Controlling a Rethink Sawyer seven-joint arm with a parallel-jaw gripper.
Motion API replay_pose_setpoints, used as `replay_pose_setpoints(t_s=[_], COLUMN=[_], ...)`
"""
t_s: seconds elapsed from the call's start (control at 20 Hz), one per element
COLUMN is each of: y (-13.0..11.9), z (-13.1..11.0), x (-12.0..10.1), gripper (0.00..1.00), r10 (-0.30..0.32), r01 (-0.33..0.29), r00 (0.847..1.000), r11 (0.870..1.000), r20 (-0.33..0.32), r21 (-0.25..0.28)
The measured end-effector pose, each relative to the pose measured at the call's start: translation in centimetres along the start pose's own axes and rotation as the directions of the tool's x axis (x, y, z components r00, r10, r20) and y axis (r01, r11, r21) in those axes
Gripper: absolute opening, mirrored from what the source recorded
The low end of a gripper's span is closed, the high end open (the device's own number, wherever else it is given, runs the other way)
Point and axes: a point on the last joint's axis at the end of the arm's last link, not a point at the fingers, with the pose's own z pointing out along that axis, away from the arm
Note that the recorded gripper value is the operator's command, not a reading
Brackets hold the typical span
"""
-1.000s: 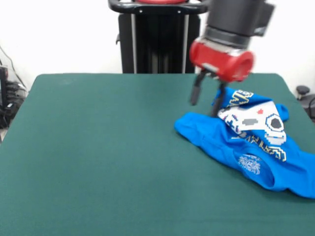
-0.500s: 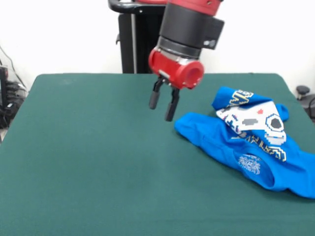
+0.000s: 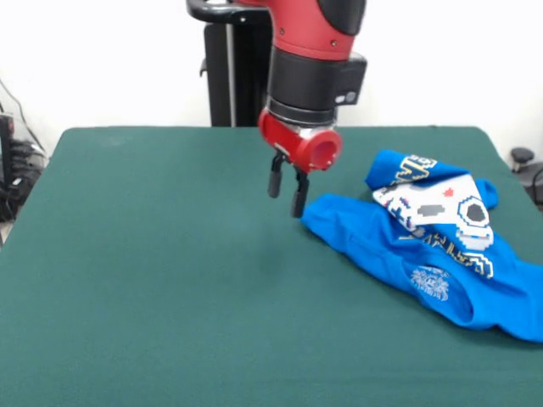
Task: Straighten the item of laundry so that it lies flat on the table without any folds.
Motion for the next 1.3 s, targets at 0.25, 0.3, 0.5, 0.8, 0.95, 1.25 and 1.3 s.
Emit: replay_pose_setpoints(t_s=[0.25,0.3,0.5,0.8,0.95,1.25,1.3], y=[0.3,0.5,1.4,1.8,1.4,0.5,0.4], z=[0.4,0.4,0.6,1.2,2.5,5.2,5.6], x=[2.6,3.2,4.9,6.2,6.6,7.7,7.9], gripper=[1.00,1.00,1.00,1.00,1.00,1.00,1.00], r10=[-0.019,-0.023,-0.037,-0.048,-0.048,-0.057,-0.062], r01=[0.019,0.022,0.035,0.044,0.045,0.055,0.060], r00=[0.999,0.998,0.995,0.993,0.993,0.994,0.994], r11=[1.000,1.000,0.999,0.998,0.998,0.998,0.998], r20=[-0.050,-0.059,-0.092,-0.109,-0.106,-0.098,-0.094], r21=[-0.005,-0.008,-0.024,-0.035,-0.033,-0.023,-0.021])
